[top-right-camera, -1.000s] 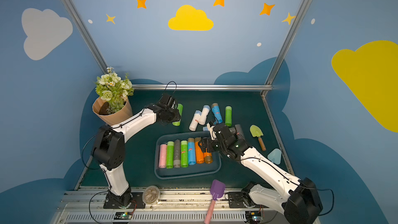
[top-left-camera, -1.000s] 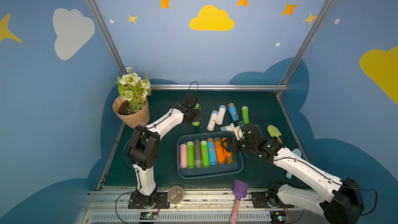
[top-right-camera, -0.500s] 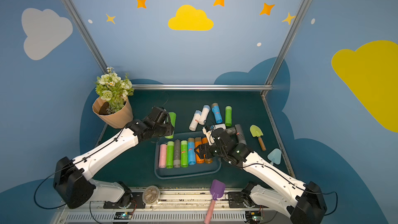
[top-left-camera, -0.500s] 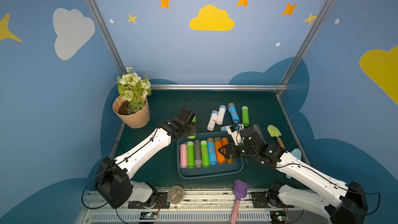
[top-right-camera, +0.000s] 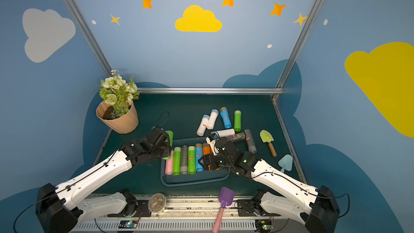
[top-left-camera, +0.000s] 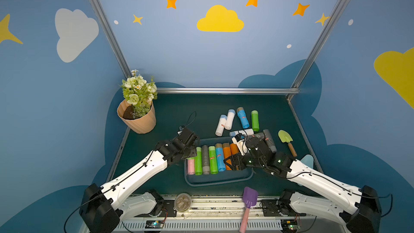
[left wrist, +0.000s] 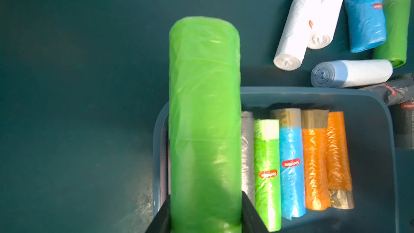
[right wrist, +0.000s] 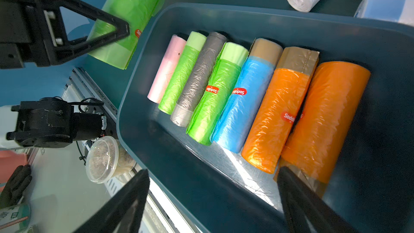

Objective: Put the roll of trash bags into the storage box
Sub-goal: Pick up the roll of trash bags from the center of the board, then place the roll of trash bags in the storage box.

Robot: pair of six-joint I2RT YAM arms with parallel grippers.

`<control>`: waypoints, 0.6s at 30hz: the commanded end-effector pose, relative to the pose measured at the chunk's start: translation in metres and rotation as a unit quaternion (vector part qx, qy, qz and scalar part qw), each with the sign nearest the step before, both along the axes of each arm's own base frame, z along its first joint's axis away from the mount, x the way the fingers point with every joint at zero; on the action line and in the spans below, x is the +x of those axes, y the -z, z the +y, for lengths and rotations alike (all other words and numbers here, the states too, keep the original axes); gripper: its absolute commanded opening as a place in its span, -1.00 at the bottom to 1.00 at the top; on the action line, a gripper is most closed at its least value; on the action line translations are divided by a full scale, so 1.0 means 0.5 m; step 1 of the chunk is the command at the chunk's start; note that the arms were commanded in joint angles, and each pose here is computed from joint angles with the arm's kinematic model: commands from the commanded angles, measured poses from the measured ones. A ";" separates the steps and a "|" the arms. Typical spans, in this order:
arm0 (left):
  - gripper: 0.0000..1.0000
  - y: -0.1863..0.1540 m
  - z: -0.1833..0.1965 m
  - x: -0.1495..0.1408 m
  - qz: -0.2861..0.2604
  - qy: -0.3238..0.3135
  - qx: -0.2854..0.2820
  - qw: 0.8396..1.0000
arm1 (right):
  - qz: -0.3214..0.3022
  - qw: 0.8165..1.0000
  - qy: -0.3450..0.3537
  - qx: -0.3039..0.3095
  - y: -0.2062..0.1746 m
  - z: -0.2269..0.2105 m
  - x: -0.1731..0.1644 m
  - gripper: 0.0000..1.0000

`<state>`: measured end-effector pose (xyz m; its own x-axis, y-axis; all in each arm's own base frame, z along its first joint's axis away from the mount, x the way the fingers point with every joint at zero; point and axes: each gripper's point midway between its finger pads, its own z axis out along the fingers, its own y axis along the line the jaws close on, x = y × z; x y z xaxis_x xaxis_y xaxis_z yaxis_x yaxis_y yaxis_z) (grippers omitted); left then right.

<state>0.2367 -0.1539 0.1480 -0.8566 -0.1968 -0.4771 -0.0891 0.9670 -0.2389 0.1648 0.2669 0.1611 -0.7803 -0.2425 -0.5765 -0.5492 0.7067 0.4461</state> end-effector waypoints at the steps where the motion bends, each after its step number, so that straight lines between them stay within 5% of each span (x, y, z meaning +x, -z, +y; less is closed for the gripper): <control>1: -0.19 -0.007 0.012 -0.014 -0.012 -0.020 -0.001 1.000 | -0.004 1.000 0.005 0.002 -0.002 0.007 0.001 0.74; 18: -0.19 0.054 0.028 -0.077 0.005 -0.029 0.013 0.999 | -0.002 1.000 0.000 -0.007 0.010 0.021 -0.011 0.74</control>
<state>0.1975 -0.1459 0.1203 -0.8657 -0.2124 -0.4533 -0.1219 0.9677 -0.2207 0.1571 0.2758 0.1558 -0.7828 -0.2566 -0.5670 -0.5520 0.7069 0.4422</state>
